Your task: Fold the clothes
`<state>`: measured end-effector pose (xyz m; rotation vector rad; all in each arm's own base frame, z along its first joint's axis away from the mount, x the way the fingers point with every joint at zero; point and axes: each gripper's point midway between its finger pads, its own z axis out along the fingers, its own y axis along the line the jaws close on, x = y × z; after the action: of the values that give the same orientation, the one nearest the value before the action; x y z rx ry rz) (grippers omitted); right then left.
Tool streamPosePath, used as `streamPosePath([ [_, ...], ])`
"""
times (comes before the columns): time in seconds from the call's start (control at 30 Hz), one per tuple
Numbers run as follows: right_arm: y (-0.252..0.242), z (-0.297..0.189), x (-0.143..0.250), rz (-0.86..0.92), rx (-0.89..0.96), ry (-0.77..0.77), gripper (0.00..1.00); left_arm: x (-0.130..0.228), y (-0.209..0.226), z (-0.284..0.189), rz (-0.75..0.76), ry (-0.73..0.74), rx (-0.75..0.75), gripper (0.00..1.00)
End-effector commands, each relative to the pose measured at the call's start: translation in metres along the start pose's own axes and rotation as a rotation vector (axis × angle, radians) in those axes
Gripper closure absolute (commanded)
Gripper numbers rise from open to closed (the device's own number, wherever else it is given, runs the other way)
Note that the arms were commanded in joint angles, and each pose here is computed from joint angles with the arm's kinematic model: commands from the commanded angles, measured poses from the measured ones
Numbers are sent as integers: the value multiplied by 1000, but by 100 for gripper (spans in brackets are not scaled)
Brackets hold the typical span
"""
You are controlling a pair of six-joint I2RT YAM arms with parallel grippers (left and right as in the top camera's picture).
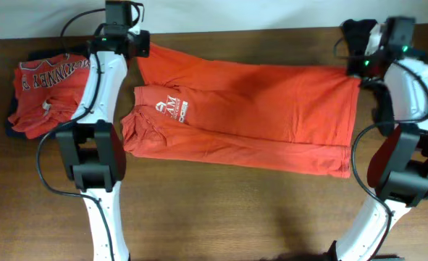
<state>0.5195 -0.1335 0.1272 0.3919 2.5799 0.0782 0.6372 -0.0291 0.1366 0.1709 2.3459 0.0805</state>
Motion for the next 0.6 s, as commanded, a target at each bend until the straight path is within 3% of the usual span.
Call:
streamPosePath([
  [0.0,7,-33,-16,-9,-26,-12,96,-37,6,-41,-26,-93,17,99],
  [0.23,9,-49,36,35,-41,218,96,-29,6,-59,-24,-41,23,99],
  [0.57,6,-75,87,116,-171,437,96,22,2,-77,-65,183,40,99],
])
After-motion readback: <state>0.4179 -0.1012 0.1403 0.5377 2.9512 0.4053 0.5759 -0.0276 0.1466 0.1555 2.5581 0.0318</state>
